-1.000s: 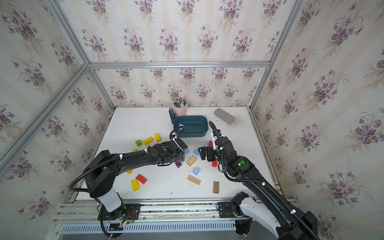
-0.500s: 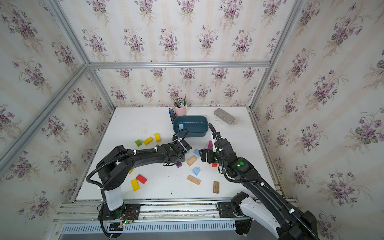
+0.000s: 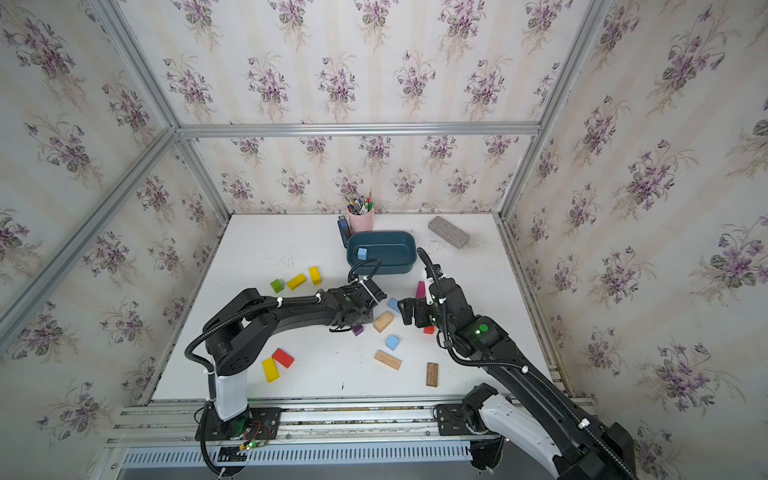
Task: Pick out the blue building blocks
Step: Pick up the building block from the center of the board, then place the building block in the storage box.
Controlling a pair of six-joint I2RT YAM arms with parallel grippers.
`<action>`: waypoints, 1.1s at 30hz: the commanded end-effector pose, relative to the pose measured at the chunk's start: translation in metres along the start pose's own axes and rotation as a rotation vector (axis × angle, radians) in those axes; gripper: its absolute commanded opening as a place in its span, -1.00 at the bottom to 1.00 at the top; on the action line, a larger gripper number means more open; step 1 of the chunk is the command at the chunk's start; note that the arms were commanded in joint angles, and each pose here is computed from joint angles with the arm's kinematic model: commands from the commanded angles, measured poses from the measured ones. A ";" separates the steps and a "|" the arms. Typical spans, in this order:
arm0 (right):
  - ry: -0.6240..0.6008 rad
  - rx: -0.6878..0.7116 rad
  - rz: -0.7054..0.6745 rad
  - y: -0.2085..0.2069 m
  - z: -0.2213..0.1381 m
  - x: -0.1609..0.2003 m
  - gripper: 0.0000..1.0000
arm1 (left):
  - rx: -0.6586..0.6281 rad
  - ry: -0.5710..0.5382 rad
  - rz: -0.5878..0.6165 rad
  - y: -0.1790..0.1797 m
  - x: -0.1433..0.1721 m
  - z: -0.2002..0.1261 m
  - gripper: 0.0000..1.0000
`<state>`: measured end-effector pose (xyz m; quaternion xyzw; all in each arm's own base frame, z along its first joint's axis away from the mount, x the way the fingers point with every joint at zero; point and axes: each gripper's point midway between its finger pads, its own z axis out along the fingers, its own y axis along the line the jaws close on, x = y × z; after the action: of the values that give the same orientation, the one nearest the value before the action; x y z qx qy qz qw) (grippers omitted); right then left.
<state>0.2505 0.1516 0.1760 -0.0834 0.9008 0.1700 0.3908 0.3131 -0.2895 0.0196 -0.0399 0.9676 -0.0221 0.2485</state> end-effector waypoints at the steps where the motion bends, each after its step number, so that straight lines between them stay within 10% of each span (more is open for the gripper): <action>1: -0.018 -0.009 0.003 0.002 0.000 -0.004 0.99 | -0.005 -0.020 -0.016 0.001 -0.004 -0.002 -0.53; 20: -0.042 0.001 0.016 0.000 -0.006 -0.008 1.00 | 0.164 -0.233 0.006 -0.032 -0.114 -0.084 -0.84; 33: -0.051 0.024 0.033 -0.005 -0.012 -0.008 1.00 | 0.130 -0.261 0.057 -0.062 -0.197 -0.041 -0.83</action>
<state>0.2479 0.1458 0.1855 -0.0689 0.8941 0.1732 0.4071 0.4622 -0.3372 0.1633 -0.0161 0.9176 -0.0941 0.3858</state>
